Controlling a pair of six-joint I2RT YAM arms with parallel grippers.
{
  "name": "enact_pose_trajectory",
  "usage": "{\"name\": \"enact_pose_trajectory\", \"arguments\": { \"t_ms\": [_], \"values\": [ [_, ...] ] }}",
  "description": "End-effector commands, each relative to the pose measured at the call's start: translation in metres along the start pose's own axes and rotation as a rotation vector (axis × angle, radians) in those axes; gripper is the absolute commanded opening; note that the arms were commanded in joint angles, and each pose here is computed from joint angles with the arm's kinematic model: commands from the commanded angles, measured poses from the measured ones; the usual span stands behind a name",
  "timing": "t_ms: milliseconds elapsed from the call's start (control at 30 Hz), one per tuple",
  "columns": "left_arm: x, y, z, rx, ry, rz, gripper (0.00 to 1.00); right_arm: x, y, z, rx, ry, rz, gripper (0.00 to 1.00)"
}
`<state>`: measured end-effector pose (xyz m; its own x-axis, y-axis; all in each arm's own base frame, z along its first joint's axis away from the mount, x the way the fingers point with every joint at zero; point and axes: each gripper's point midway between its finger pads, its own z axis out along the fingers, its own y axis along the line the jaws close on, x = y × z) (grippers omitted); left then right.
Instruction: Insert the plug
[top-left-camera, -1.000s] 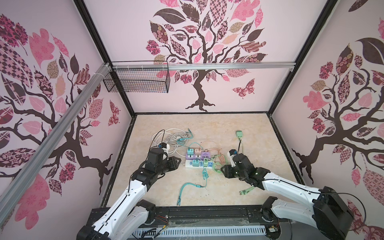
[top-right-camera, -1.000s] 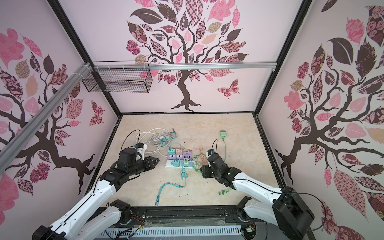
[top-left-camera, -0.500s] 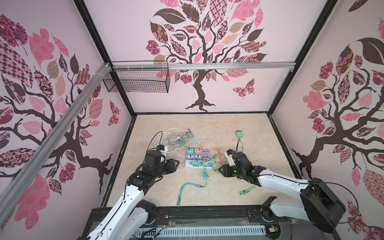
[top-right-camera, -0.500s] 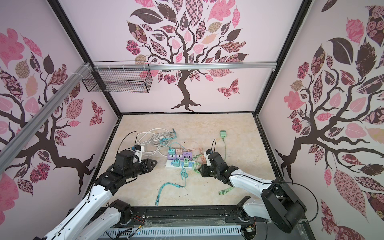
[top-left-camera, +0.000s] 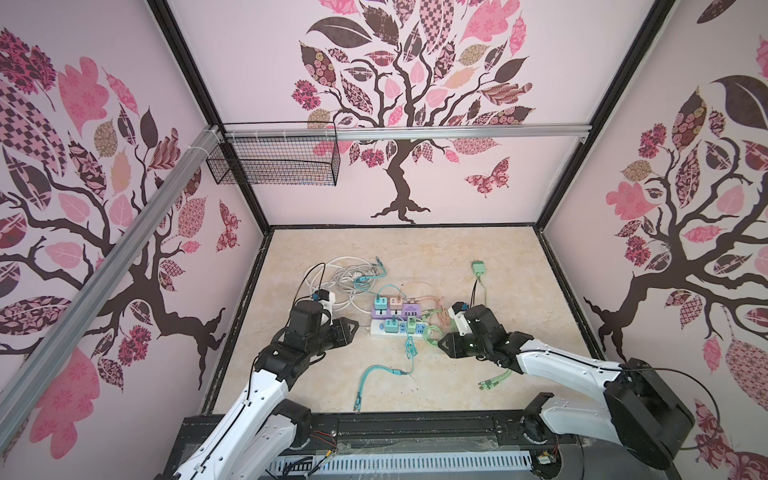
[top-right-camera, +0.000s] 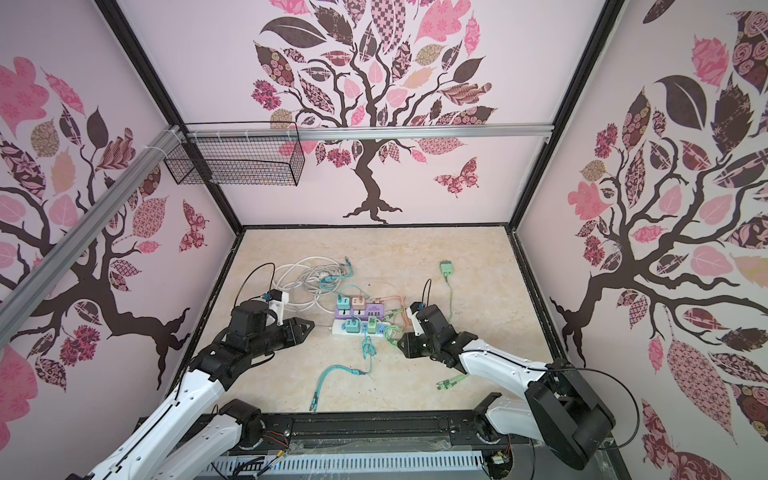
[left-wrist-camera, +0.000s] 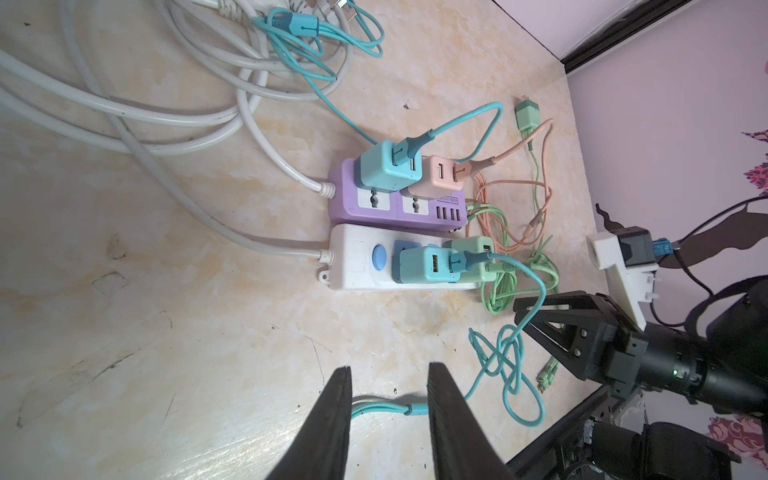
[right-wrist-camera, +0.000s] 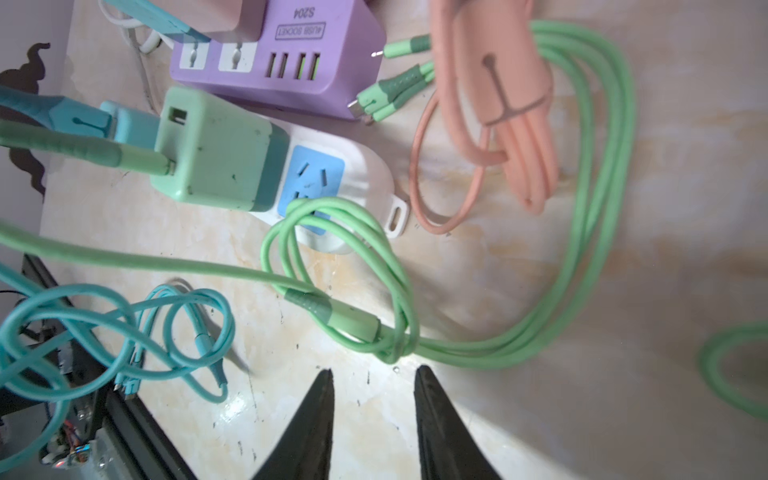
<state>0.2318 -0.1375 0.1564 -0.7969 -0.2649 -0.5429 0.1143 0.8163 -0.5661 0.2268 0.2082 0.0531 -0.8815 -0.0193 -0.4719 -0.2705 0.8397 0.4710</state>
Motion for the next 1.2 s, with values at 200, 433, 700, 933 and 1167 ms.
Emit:
{"name": "enact_pose_trajectory", "arguments": {
  "t_ms": [200,433,700,933,1167],
  "values": [
    [-0.015,-0.011,-0.011,0.021,-0.048,0.026,0.34,-0.013,-0.007,0.018,0.043,-0.019,-0.025,0.45],
    [-0.016,-0.011,-0.012,0.019,-0.053,0.027,0.34,-0.017,0.007,0.019,-0.026,-0.022,-0.041,0.35],
    [-0.015,-0.010,-0.010,0.022,-0.055,0.022,0.35,-0.018,0.024,-0.001,-0.095,-0.033,0.016,0.15],
    [-0.015,-0.011,-0.010,0.025,-0.058,0.023,0.35,-0.017,0.039,-0.016,-0.149,-0.044,0.039,0.07],
    [-0.016,-0.012,-0.013,0.027,-0.063,0.027,0.35,-0.018,0.038,-0.022,-0.099,-0.022,0.048,0.04]
  ]
}}
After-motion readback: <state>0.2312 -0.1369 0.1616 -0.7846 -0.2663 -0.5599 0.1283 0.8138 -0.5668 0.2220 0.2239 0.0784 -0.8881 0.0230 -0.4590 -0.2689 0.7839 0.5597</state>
